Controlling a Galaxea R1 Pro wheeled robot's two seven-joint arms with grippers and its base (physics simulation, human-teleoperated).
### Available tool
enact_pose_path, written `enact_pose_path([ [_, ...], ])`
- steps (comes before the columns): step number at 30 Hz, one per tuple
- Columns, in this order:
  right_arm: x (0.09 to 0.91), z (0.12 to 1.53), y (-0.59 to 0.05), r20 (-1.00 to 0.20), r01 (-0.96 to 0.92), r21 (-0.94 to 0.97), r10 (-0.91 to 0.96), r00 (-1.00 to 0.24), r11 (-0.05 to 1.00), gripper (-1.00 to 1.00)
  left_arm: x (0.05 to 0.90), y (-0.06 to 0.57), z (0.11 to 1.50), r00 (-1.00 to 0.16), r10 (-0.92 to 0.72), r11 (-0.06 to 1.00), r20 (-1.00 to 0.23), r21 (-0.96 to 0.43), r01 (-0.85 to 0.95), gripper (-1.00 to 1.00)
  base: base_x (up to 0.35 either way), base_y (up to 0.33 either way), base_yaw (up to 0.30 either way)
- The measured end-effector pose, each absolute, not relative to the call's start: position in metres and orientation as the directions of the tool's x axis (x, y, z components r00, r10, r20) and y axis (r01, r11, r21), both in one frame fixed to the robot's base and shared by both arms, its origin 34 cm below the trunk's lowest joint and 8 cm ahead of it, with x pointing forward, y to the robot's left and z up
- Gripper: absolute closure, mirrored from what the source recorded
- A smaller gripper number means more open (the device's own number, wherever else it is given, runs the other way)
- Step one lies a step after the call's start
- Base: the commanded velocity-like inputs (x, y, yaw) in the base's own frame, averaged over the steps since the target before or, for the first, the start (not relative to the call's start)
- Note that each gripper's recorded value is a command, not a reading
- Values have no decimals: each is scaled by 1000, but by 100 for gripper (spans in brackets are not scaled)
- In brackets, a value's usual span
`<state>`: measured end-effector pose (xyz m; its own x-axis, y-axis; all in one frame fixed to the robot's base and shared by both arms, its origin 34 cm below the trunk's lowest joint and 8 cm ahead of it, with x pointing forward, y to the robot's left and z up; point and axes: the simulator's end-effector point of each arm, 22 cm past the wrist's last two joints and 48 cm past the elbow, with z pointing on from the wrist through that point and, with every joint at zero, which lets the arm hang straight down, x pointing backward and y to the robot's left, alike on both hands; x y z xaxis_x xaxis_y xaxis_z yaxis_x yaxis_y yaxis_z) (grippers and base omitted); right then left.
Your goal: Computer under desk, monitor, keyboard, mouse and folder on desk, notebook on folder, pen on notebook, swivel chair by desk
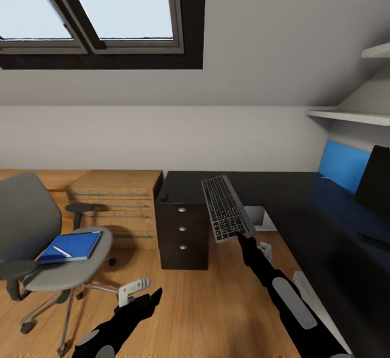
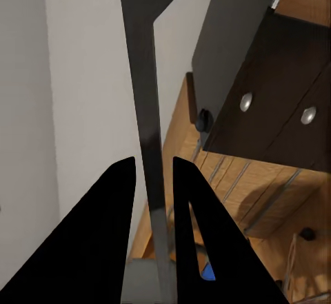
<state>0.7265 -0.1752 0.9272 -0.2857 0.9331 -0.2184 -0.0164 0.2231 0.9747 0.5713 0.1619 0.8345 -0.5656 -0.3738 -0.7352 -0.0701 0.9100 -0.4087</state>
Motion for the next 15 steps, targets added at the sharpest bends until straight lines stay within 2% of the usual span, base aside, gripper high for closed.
enact_pose_path([
  [15, 727, 926, -181, -195, -6, 980, 940, -279, 201, 100, 571, 162, 835, -566, -374, 910, -735, -409, -70, -100, -316, -145, 0],
])
